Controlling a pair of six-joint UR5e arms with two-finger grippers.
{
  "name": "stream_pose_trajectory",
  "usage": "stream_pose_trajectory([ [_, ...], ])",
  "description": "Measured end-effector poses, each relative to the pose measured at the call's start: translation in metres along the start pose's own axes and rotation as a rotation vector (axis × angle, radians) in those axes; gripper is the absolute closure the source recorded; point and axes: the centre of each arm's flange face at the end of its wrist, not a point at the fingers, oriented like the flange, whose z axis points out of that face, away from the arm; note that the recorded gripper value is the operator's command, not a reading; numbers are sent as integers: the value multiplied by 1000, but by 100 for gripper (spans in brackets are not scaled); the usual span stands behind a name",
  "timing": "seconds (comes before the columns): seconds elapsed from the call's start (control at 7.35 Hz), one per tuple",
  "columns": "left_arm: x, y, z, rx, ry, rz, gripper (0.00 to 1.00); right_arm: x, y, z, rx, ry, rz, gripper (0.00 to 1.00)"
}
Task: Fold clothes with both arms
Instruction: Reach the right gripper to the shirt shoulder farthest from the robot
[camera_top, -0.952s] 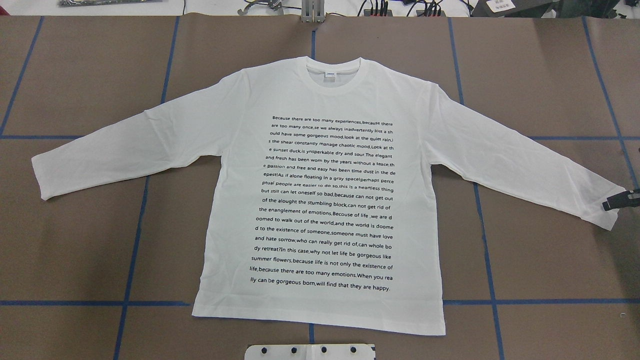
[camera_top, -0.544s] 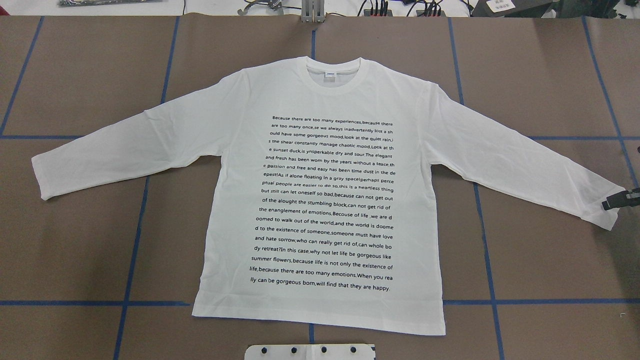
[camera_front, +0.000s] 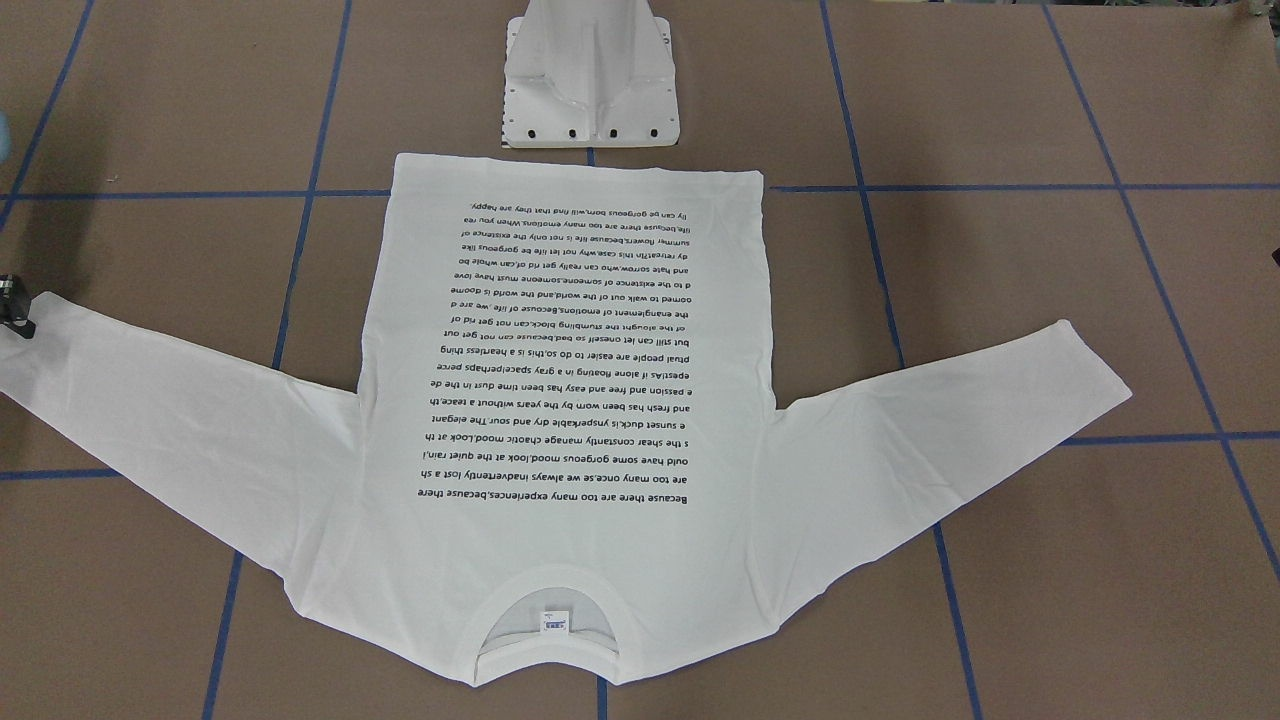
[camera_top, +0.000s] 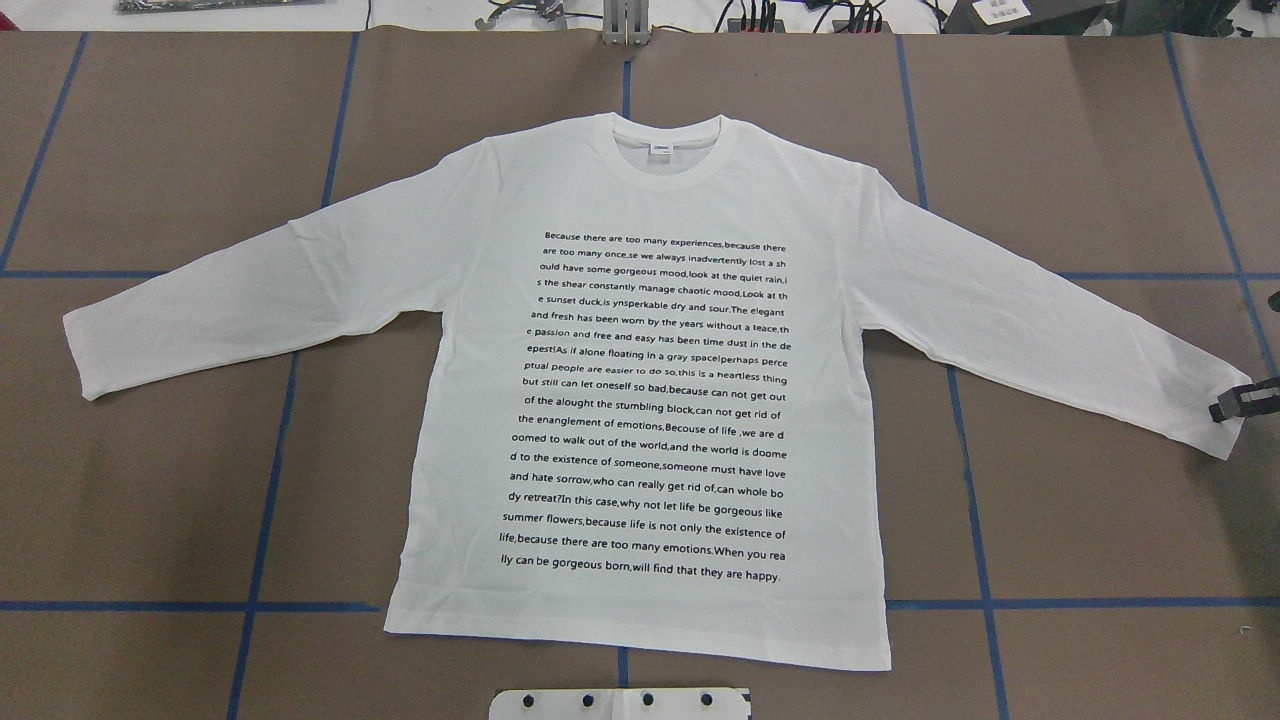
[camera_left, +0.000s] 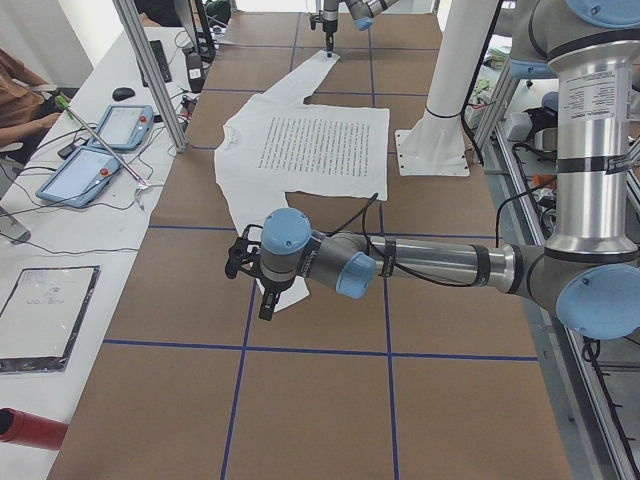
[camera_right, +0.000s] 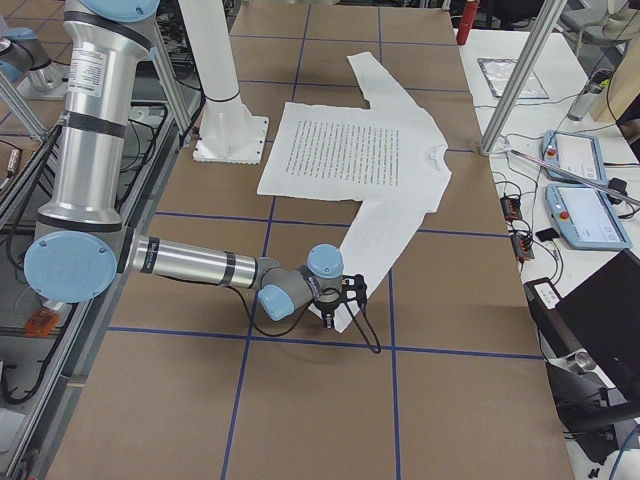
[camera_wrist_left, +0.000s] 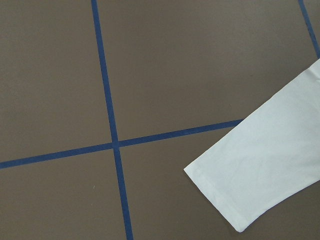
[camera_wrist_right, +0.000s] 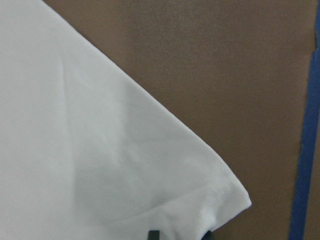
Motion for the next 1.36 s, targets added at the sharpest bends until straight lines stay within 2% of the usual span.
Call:
stream_pose_trajectory([
  [0.27,0,-1,0,0,0,0,0,-6,-2,-6,1,-26,-11,100],
  [0.54,-1,-1,1,-1,-1,0,0,-12,-9,-32,28,-89,-7,100],
  [0.82,-2,0,1,-2,-1,-2,0,-36,-21,-67,78,-155,-42,100],
  [1.09,-3,0,2,-4,-2,-3,0,-83,-53,-104,103,-261,-103,100],
  [1.36,-3,0,3,-4,-2,-4,0,-135,-111,-150,104,-380,-138,100],
])
